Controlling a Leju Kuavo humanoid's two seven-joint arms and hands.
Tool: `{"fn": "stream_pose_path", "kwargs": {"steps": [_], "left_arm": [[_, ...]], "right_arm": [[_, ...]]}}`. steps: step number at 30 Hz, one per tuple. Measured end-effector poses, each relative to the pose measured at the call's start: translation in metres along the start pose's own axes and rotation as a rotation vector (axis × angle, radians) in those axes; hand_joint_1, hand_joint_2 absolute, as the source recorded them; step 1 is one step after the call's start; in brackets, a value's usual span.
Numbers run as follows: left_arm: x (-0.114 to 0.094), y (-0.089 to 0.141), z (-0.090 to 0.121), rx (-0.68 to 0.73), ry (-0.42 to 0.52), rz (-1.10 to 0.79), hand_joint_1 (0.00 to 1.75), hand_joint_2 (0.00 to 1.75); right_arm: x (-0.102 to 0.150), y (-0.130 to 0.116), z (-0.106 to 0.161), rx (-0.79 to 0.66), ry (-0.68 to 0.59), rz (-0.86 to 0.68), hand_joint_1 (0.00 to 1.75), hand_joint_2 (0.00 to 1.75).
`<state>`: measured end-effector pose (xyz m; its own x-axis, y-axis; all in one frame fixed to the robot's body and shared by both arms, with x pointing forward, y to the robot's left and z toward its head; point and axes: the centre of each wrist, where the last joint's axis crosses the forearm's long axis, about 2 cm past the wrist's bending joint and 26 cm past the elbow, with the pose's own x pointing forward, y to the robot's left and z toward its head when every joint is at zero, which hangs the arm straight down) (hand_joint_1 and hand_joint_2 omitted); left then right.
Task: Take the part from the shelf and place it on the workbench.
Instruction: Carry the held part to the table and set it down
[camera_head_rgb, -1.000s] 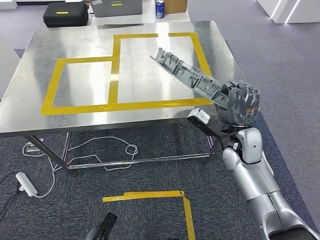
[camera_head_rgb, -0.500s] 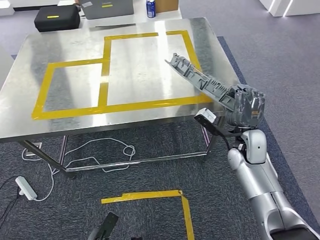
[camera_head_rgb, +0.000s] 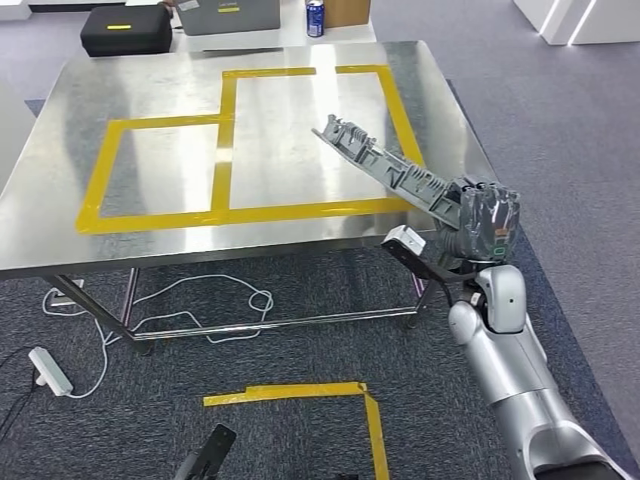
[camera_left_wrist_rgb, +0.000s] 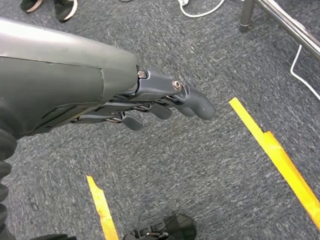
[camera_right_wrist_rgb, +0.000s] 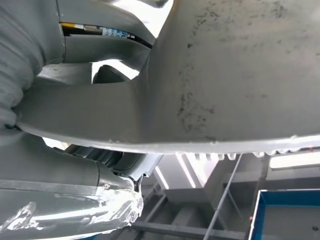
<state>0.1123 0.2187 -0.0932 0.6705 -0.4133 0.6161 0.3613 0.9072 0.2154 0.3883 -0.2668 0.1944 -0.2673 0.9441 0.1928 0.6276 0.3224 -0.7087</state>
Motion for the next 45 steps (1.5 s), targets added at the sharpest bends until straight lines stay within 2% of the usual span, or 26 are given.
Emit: {"fn": "stream_pose_path", "kwargs": {"steps": [45], "left_arm": [[-0.005,0.001,0.002,-0.013,0.001,-0.012,0.00,1.75]], "right_arm": [[0.011,-0.001,0.008,-0.014,-0.014,-0.059,1.75,1.75]]}}
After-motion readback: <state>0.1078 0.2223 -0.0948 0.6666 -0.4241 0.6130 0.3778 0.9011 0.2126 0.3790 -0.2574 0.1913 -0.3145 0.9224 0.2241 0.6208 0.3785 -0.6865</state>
